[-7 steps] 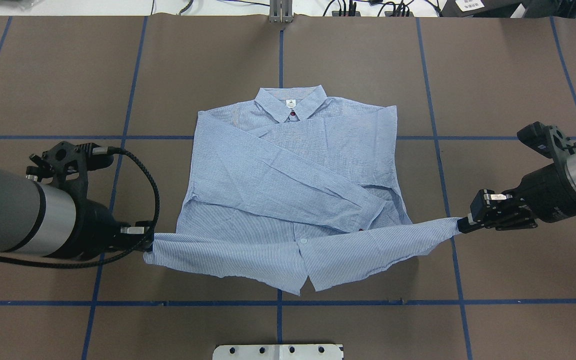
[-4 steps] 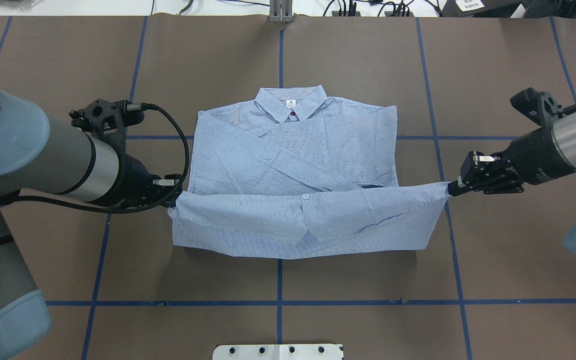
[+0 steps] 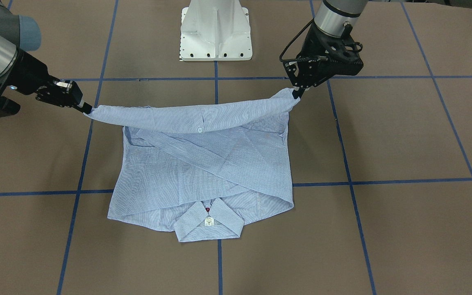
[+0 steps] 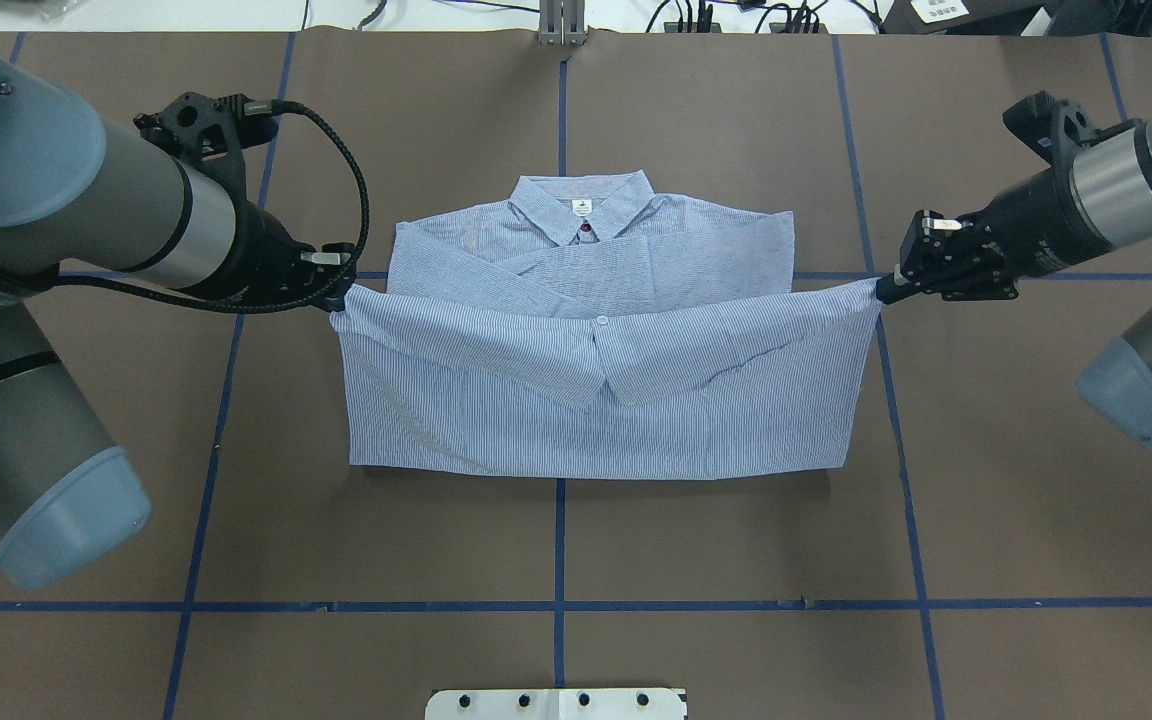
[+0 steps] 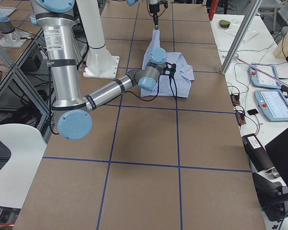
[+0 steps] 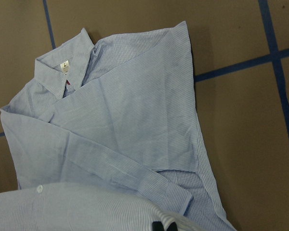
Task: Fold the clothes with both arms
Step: 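Lay the hem down near the collar with both grippers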
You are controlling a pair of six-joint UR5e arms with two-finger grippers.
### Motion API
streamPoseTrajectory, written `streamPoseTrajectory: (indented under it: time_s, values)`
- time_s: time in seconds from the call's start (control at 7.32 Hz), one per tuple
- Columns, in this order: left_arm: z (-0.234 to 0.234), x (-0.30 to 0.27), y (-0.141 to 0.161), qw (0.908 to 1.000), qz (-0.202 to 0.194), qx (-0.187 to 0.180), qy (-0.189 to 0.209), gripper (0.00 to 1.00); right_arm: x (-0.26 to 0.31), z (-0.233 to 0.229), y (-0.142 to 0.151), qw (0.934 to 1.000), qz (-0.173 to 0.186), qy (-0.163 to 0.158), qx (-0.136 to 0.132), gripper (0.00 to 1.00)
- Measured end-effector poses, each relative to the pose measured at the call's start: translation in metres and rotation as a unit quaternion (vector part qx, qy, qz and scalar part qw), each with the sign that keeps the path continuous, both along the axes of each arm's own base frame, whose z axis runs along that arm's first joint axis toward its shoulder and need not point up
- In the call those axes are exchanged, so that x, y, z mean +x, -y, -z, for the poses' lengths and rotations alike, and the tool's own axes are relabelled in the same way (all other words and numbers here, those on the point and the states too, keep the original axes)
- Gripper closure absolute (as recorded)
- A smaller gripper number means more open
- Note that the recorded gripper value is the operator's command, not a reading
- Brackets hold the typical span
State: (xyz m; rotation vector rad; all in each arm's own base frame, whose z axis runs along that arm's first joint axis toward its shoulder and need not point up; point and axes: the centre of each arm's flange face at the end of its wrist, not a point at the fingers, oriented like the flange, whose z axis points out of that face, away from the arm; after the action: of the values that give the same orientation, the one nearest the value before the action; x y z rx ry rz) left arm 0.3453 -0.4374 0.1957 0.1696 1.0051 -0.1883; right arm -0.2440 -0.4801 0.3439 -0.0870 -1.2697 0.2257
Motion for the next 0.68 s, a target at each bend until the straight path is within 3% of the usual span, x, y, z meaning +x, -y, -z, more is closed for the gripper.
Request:
streamPoseTrajectory:
  time_s: [0.41,0.68]
  values:
    - [-0.019,0.017,0.049,0.9996,0.016,0.013,-0.019,1.0,-0.019,0.013,0.068,0.9998,-0.017,-0.004,-0.003,1.0]
    - [-0.038,0.031,0.076,0.9992,0.022,0.02,-0.028,1.0,-0.03,0.01,0.097,0.9996,-0.023,-0.013,-0.011,1.0]
